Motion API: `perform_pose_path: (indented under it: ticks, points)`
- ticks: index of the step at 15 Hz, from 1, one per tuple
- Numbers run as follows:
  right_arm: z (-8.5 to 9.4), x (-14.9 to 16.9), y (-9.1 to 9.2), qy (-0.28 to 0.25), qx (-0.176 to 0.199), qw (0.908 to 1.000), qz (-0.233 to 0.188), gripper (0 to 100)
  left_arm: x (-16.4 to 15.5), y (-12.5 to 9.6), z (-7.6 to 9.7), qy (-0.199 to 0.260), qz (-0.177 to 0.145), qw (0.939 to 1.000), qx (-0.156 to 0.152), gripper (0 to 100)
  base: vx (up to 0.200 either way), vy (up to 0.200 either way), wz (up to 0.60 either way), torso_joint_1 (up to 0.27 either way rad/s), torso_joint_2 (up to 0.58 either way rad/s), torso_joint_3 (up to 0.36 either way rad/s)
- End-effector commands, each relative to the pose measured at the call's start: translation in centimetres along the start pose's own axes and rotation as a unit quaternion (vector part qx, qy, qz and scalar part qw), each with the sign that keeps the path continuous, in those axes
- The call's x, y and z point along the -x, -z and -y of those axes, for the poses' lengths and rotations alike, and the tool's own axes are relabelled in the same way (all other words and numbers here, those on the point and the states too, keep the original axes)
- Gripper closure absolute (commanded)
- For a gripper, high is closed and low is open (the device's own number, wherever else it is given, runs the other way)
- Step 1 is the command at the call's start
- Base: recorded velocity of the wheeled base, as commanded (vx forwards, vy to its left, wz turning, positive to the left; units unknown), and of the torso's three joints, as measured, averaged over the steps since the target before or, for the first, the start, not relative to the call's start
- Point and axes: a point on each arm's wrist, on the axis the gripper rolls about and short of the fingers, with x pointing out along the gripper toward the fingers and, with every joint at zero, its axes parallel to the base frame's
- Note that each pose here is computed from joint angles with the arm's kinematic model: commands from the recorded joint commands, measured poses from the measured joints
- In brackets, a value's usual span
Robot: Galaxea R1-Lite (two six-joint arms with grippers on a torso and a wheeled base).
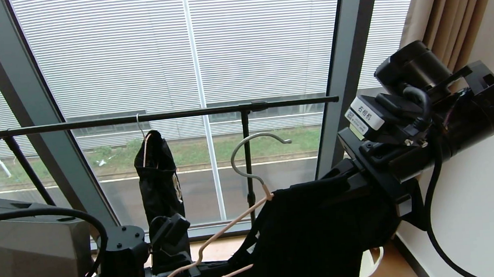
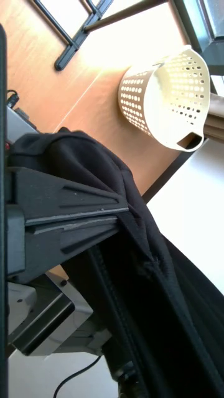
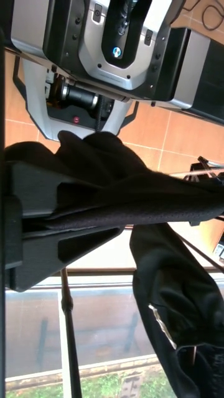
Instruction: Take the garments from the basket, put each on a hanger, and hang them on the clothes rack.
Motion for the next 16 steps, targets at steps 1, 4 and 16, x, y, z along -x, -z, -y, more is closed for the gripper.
perform_pose_path:
  ticks: [1, 4, 16]
  points:
    - [0.0, 0.3, 0.6, 0.003, -0.01, 0.9999, -0.004, 100, 0.1, -0.3, -0.3, -0.004, 0.007, 1.0, 0.0, 100, 0.0, 0.0, 0.0, 0.0, 0.0, 0.0]
    - [-0.1, 1.9, 1.4, 0.025, -0.024, 0.9994, -0.002, 100, 0.5, -0.7, -1.0, -0.018, 0.02, 0.9996, 0.002, 100, 0.0, 0.0, 0.0, 0.0, 0.0, 0.0]
    - [0.7, 6.9, 5.3, 0.122, -0.086, 0.9885, -0.026, 100, 1.3, -1.5, -1.3, -0.029, 0.04, 0.9988, -0.003, 100, 0.0, 0.0, 0.0, 0.0, 0.0, 0.0]
